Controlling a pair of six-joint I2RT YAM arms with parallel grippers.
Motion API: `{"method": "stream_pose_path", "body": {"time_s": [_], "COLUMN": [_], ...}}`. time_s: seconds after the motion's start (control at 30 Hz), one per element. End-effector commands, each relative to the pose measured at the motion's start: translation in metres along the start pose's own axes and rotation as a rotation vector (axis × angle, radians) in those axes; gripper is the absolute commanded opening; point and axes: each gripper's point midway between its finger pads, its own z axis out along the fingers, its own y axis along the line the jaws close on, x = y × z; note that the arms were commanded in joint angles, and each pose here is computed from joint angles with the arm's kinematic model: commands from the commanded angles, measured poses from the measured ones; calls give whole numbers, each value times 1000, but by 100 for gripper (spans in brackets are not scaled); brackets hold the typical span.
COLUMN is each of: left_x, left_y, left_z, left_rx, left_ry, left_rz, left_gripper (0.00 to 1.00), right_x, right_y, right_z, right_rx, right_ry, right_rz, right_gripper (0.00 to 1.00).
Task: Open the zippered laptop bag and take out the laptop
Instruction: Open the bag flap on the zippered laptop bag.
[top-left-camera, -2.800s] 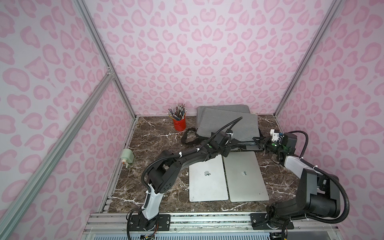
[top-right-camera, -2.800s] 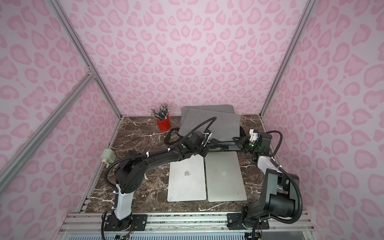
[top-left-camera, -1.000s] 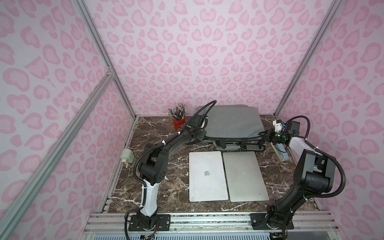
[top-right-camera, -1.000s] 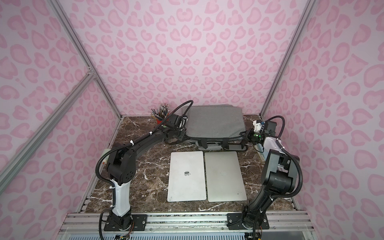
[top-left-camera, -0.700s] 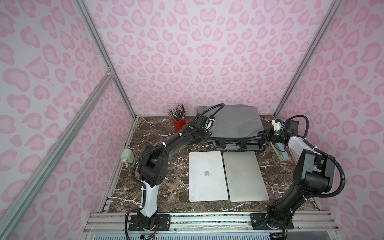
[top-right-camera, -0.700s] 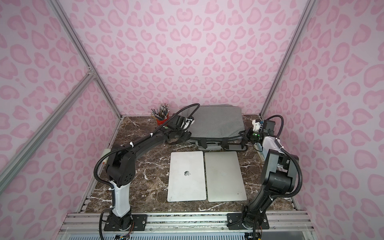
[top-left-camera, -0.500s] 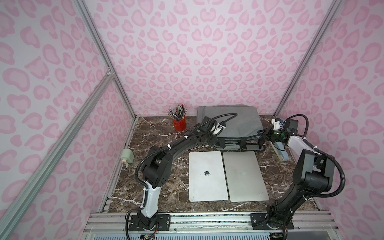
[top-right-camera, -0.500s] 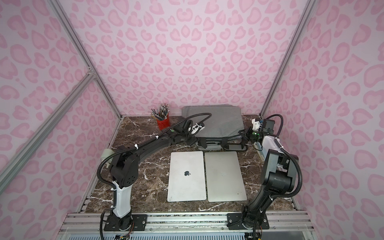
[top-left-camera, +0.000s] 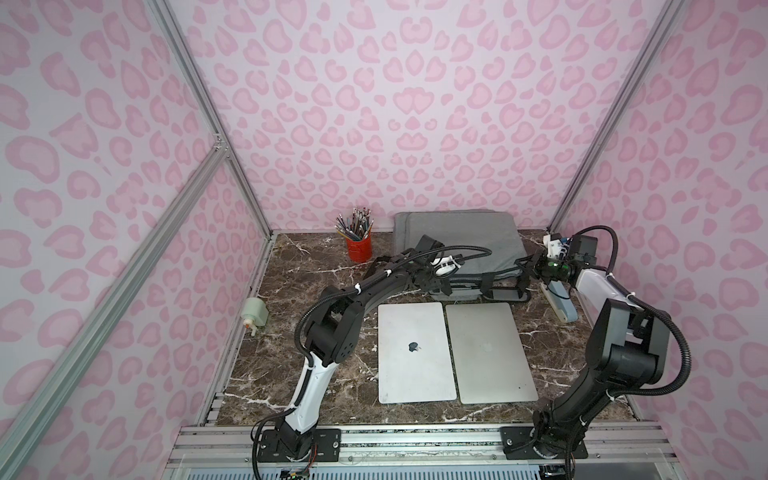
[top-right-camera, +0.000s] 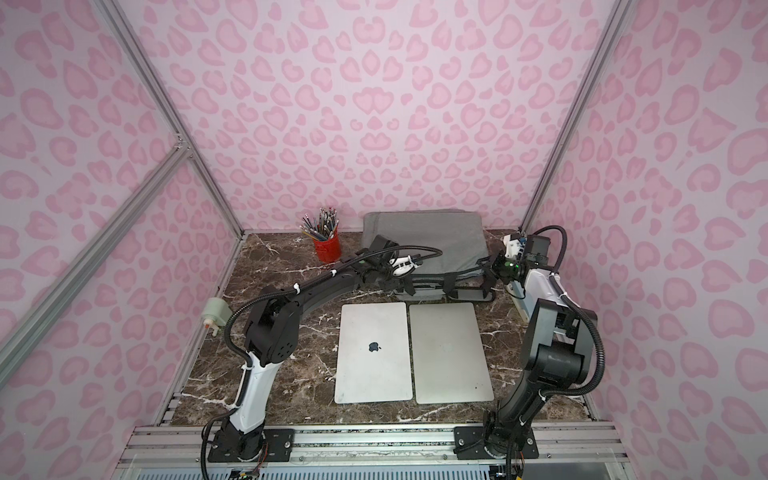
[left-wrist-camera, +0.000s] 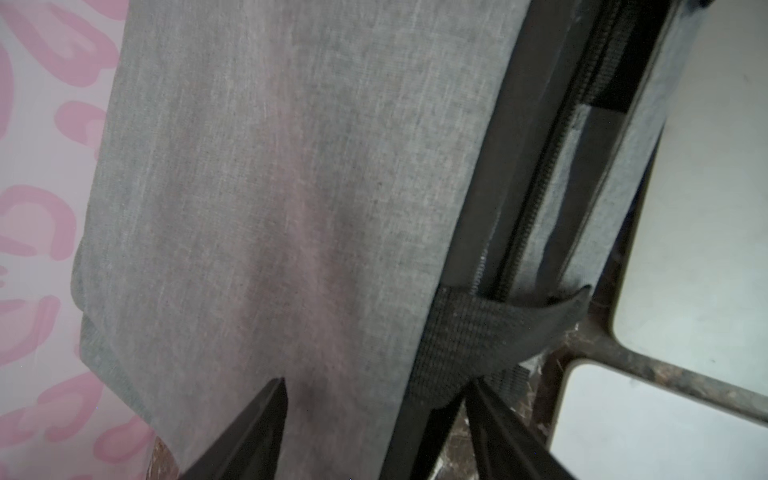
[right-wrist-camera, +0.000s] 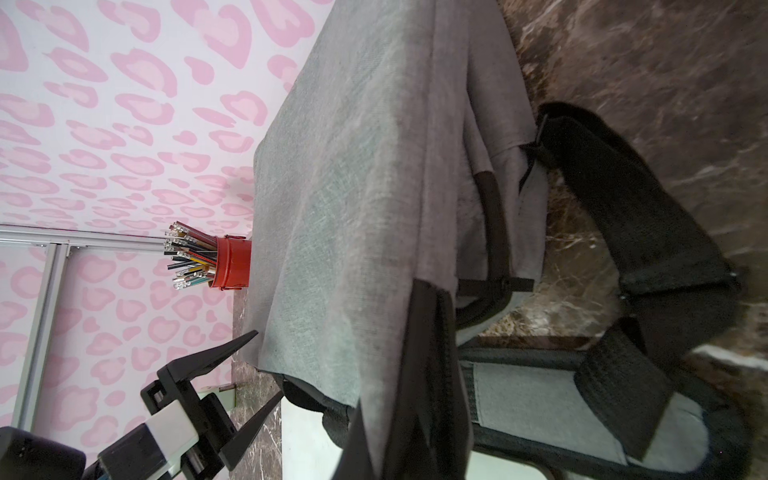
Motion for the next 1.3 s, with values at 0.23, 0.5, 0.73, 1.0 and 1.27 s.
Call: {"method": "stream_pose_path", "body": {"time_s": [0.23,0.5,0.73,1.0,1.27], "left_x": [-24,-23,-25,-32,-62], "left_y": [17,15,17,23,39], "left_z": [-7,0,11,-2,-41], "left_rx": [-3,38,32,36,52], "left_ry": [-82,-56,-50,-51,-143], "left_rz": [-87,-100,-100,-148,-317], "left_gripper": [41,39,36,2,2], "right_x": [3,8,11,11,7], "right_y": [4,6,9,6,-1], "right_z": [4,7,10,13,11], "right_rx": [-29,-49,-68,-64,-32], "right_ry": [12,28,40,28,-35], "right_rz": [-28,-28,-24,-13,-17], "right_gripper": [0,0,0,0,22]}}
